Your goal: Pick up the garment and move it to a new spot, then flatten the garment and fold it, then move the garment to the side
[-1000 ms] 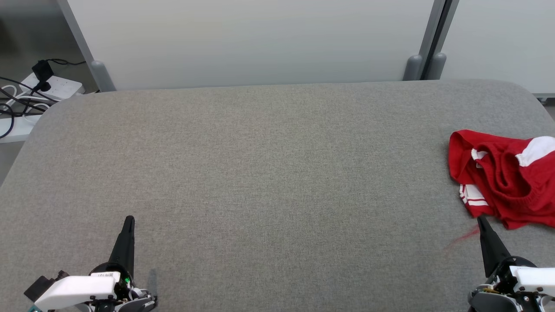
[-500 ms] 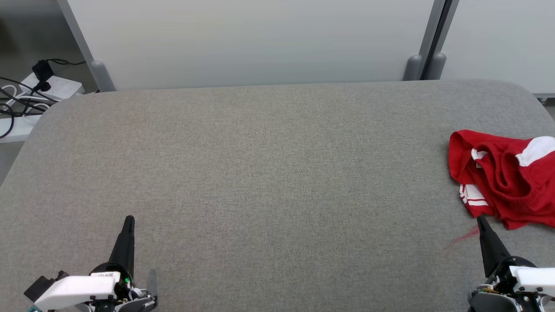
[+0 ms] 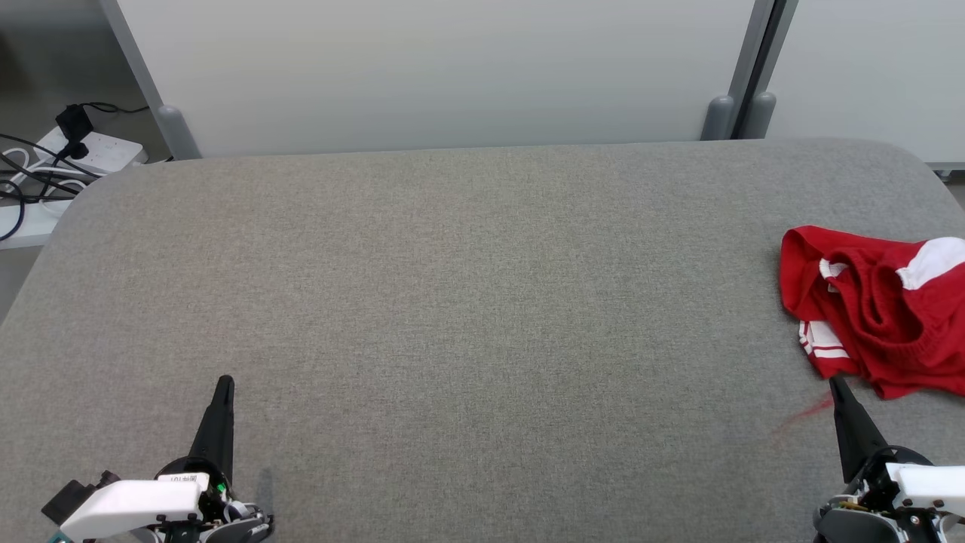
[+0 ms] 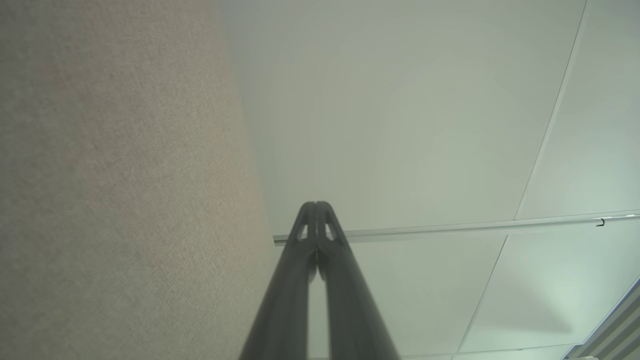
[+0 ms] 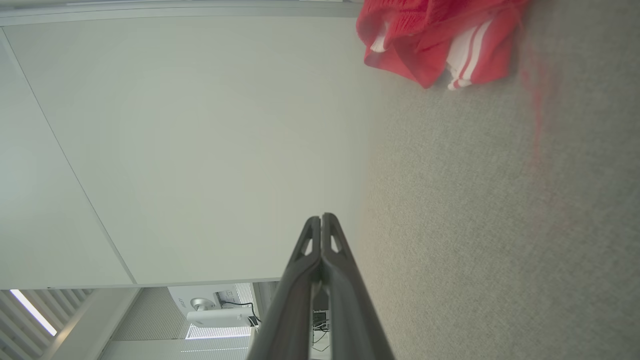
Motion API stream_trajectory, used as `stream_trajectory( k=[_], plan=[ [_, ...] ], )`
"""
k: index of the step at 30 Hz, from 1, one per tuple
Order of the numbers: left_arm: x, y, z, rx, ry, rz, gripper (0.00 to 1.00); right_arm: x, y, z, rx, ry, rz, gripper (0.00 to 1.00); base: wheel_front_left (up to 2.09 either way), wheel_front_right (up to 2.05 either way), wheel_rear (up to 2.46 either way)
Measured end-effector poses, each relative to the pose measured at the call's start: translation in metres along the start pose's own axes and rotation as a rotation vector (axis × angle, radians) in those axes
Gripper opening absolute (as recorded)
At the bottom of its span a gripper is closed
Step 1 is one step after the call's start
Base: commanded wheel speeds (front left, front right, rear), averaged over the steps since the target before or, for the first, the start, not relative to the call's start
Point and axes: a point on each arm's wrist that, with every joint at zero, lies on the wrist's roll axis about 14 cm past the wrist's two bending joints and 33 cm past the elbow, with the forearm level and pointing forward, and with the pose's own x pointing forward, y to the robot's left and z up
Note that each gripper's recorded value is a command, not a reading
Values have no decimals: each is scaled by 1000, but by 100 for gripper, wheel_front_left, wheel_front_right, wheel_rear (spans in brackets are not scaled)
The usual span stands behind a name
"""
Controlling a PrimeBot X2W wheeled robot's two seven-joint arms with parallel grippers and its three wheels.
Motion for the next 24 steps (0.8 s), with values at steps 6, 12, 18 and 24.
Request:
stream_trajectory(
  k=[6, 12, 18, 24],
  plan=[
    [0, 0, 0, 0, 0, 0, 0, 0, 0, 0, 0, 0, 0, 0, 0, 0, 0],
    [0, 0, 0, 0, 0, 0, 0, 0, 0, 0, -1, 0, 0, 0, 0, 0, 0],
    [0, 0, 0, 0, 0, 0, 0, 0, 0, 0, -1, -1, 0, 0, 0, 0, 0],
    [0, 0, 0, 0, 0, 0, 0, 0, 0, 0, -1, -1, 0, 0, 0, 0, 0]
  ],
)
